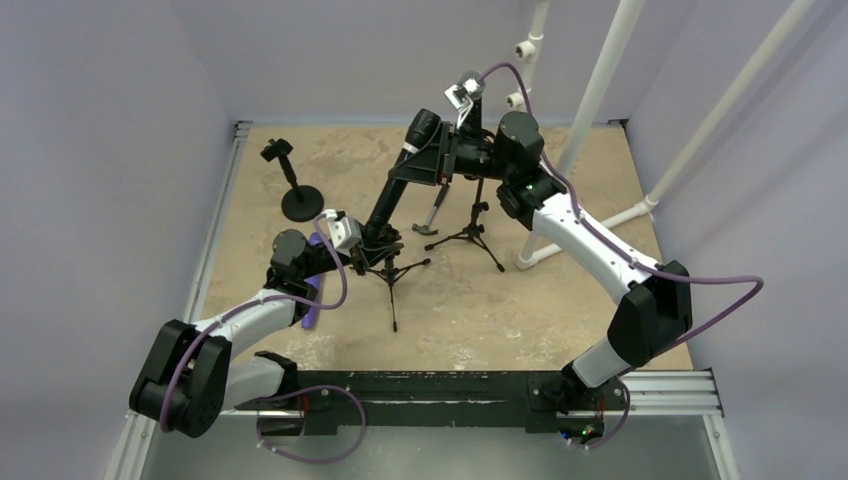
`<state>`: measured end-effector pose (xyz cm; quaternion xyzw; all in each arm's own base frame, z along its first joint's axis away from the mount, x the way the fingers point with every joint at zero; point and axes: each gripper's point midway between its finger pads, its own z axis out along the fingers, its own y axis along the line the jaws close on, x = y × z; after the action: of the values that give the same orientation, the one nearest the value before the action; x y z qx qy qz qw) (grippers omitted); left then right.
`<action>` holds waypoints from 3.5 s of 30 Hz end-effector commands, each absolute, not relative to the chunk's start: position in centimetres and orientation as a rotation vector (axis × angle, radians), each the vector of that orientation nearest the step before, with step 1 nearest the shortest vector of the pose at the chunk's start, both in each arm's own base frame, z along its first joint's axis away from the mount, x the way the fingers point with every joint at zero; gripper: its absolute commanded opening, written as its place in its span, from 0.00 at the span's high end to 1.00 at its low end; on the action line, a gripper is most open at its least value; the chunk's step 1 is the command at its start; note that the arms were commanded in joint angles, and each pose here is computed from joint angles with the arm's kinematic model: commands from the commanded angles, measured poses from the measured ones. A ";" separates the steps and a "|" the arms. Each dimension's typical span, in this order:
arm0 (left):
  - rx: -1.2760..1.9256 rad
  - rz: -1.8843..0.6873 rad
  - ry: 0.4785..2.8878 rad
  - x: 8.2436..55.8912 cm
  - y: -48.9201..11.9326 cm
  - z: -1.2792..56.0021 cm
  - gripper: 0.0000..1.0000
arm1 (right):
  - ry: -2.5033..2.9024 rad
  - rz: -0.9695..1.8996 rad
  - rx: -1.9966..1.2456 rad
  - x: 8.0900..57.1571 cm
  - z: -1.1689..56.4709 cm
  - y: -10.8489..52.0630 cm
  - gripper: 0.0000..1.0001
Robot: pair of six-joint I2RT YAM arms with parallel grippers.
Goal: Remove the microphone from the stand
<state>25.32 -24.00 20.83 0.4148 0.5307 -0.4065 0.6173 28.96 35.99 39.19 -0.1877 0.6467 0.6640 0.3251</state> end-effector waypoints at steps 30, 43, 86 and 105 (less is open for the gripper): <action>0.882 -1.020 1.281 26.3 -24.1 20.3 0.90 | 1.453 1.159 -0.910 28.0 45.8 31.0 1.00; 0.873 -0.996 1.272 26.9 -23.1 21.1 0.36 | 1.494 1.122 -0.980 26.8 42.6 30.2 1.00; 1.094 -0.905 1.416 17.6 -16.8 37.2 0.00 | 1.381 1.410 -1.145 20.9 43.5 30.6 1.00; 0.853 -1.312 1.535 22.8 -25.2 45.1 0.14 | 1.281 1.536 -1.081 22.4 48.9 32.4 1.00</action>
<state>23.31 -24.30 42.83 0.3610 0.6327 -0.5118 0.4555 23.93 32.97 45.27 -0.4091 0.5558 0.6094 0.3902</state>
